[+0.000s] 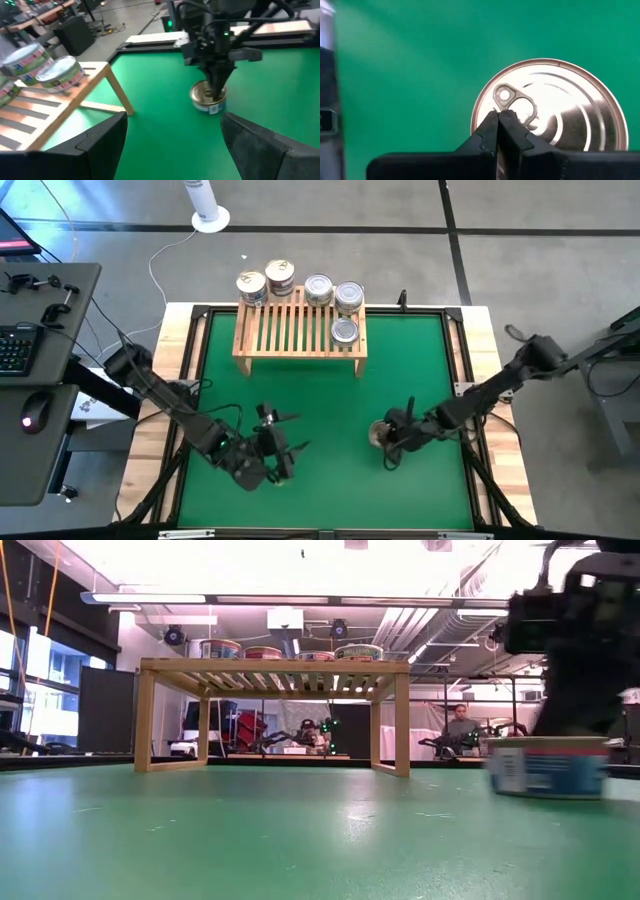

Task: Stack canned seafood by type on shelf
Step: Put the blue pink tuna can on the shelf

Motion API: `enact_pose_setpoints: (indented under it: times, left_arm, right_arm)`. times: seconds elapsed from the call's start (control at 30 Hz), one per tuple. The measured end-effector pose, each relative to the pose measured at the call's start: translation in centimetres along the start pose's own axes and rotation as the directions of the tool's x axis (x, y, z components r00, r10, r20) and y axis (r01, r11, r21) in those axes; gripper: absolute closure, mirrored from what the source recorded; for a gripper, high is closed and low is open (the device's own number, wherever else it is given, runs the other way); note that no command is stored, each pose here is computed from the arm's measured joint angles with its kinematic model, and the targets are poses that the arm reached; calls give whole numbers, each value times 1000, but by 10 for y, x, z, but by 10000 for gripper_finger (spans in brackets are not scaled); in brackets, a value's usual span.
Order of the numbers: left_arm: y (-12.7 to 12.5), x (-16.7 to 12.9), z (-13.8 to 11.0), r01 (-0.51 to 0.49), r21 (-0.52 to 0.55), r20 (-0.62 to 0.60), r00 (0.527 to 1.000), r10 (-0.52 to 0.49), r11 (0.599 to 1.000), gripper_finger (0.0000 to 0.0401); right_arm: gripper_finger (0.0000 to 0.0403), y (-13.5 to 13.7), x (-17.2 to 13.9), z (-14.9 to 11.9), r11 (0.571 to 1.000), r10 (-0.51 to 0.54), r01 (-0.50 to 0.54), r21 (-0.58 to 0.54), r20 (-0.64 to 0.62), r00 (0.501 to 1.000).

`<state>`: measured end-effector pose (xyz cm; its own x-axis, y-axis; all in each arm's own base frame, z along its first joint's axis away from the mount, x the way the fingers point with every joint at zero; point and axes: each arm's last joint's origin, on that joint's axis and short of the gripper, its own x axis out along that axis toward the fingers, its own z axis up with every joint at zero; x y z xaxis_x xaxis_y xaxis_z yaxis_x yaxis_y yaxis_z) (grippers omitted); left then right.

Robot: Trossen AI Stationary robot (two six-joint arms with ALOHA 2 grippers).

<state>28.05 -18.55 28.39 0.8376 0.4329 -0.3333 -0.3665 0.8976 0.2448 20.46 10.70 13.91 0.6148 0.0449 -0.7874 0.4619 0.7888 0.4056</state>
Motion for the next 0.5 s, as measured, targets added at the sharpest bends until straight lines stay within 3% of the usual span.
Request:
enact_pose_setpoints:
  times: [0.2, 0.5]
  left_arm:
    - [-8, -19, -13, 37, -38, -43, 998, -38, 999, 96]
    - [-9, -32, -50, 7, -239, -236, 970, -65, 971, 96]
  right_arm:
    - [402, 21, 40, 20, 981, 177, -161, -109, 167, 970]
    - [402, 79, 91, 92, 914, 206, -76, -399, 292, 934]
